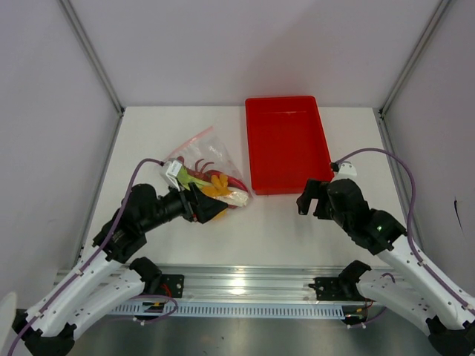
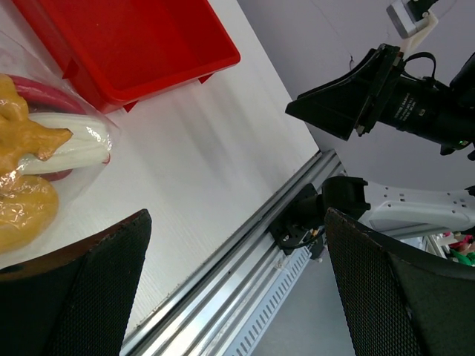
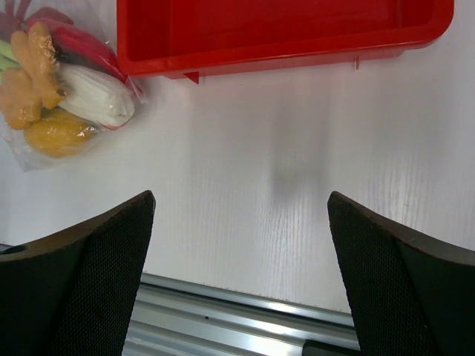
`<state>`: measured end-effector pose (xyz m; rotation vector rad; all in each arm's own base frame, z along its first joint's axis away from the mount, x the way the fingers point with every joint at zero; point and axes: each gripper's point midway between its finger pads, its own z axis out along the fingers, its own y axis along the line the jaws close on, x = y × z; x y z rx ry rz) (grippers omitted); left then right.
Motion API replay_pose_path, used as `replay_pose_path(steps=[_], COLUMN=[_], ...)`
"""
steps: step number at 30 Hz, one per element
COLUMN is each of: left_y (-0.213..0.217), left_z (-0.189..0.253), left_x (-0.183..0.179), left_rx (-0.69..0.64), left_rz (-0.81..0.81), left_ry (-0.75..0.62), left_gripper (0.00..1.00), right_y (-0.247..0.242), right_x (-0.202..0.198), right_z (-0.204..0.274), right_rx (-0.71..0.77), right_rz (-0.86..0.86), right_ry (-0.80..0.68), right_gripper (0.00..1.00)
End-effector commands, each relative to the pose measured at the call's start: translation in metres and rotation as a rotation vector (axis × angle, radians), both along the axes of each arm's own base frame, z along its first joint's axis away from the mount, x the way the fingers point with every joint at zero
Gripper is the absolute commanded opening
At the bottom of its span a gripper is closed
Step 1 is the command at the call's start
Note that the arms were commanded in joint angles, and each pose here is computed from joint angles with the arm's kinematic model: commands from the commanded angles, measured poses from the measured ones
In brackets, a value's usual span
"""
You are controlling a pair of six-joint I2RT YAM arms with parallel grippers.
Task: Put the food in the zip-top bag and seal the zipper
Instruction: Reset both arms
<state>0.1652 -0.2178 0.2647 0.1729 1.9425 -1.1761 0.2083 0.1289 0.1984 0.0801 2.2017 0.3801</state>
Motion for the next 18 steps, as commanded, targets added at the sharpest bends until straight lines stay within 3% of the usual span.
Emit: replay_pose_path(steps=[1, 18], left_y=[-0.008, -0.007], left_z=[0.015, 0.025], left_x=[-0.003, -0.001], left_rx=[-0.062, -0.072], left_rz=[-0.035, -0.032], left_ry=[-0.017, -0.066], left_gripper=[0.99, 1.0], right_y=[0.005, 0.01], right_x=[0.0, 0.004], right_z=[0.002, 0.006], right_rx=[0.044, 0.121], right_rz=[-0.005, -0.015], right_ry=[0.0, -0.043], right_gripper=[0.99, 0.99])
